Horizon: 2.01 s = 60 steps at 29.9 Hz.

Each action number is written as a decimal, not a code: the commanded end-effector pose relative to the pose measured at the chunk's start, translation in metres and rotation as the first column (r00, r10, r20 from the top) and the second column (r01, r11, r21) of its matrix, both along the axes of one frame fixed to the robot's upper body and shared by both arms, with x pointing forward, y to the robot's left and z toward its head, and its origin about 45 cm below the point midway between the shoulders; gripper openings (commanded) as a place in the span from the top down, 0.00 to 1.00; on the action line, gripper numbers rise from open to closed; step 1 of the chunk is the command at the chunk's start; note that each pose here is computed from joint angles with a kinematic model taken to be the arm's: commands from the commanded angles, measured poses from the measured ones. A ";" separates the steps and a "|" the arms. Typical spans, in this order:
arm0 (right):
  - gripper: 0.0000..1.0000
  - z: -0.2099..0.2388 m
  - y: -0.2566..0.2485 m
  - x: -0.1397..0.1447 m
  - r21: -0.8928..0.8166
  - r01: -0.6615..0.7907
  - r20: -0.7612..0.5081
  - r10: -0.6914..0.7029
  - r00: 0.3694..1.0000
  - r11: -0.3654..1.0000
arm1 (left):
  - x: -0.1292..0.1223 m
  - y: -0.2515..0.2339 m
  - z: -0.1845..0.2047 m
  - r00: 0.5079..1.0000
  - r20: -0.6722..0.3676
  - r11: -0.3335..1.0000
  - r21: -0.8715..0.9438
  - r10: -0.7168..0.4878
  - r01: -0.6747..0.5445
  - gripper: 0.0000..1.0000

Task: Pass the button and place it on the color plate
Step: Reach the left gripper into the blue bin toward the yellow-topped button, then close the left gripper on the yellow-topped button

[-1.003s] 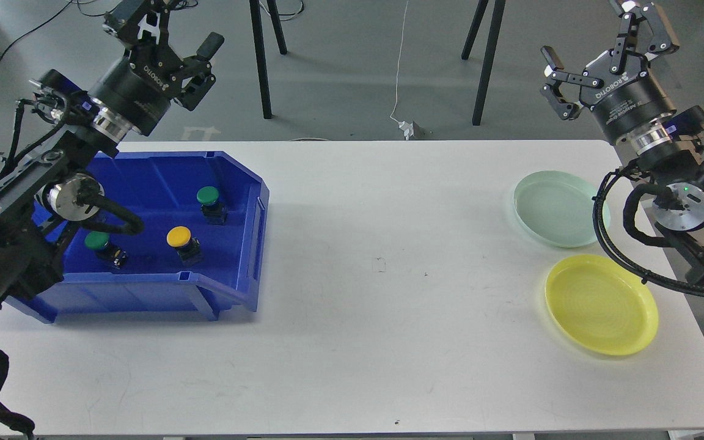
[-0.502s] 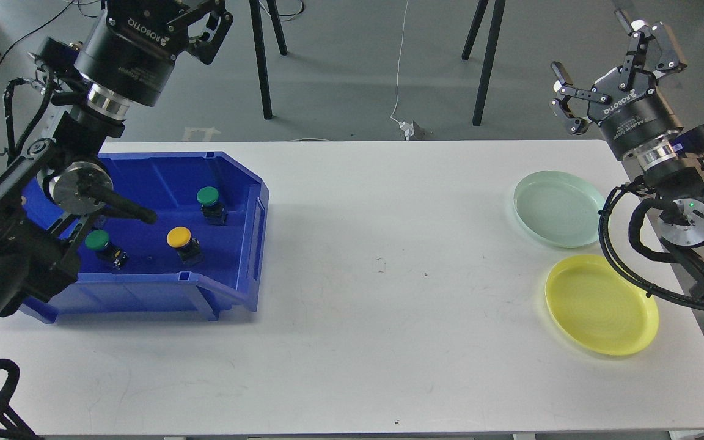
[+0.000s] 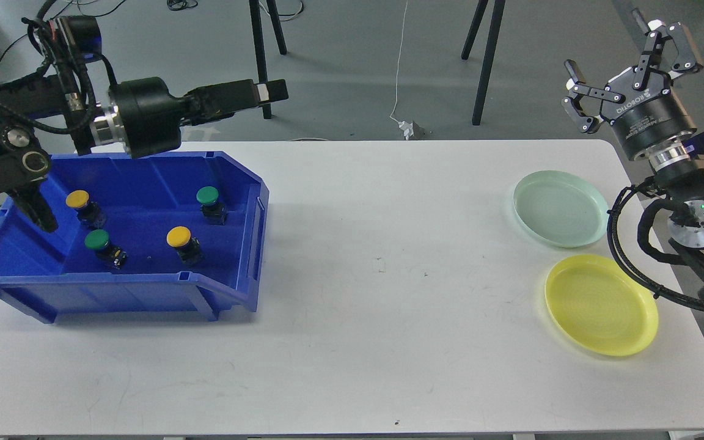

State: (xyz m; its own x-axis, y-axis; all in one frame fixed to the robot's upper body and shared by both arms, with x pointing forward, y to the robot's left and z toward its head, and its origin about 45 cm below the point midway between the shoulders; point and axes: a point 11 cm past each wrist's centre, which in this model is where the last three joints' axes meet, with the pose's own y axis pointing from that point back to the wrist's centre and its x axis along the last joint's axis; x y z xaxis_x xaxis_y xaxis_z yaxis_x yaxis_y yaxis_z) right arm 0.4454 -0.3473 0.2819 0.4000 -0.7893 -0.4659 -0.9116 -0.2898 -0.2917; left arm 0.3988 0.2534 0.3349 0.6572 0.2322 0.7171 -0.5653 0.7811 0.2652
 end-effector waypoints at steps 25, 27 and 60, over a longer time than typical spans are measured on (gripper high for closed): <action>0.01 -0.011 -0.004 -0.005 -0.007 0.007 -0.025 -0.007 1.000 1.000 | -0.026 0.116 -0.147 0.999 -0.034 0.808 0.589 0.024 0.001 0.15; 0.01 -0.011 -0.004 -0.005 -0.006 0.008 -0.024 -0.008 1.000 1.000 | -0.023 0.109 -0.152 0.999 -0.037 0.806 0.592 0.009 0.015 0.15; 0.01 -0.018 -0.009 -0.008 -0.007 0.019 -0.040 -0.019 0.999 1.000 | -0.025 0.128 -0.183 0.995 -0.080 0.753 0.658 0.053 0.013 0.23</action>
State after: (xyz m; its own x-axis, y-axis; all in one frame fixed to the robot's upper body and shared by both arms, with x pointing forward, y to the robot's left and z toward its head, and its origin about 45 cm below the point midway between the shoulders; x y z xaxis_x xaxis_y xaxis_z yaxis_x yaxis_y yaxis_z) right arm 0.4370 -0.3558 0.2646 0.3681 -0.7985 -0.4764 -0.9270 -0.2753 -0.2548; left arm 0.3751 0.3811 0.1530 0.7216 -0.2640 0.6399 -0.5291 0.3857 0.7558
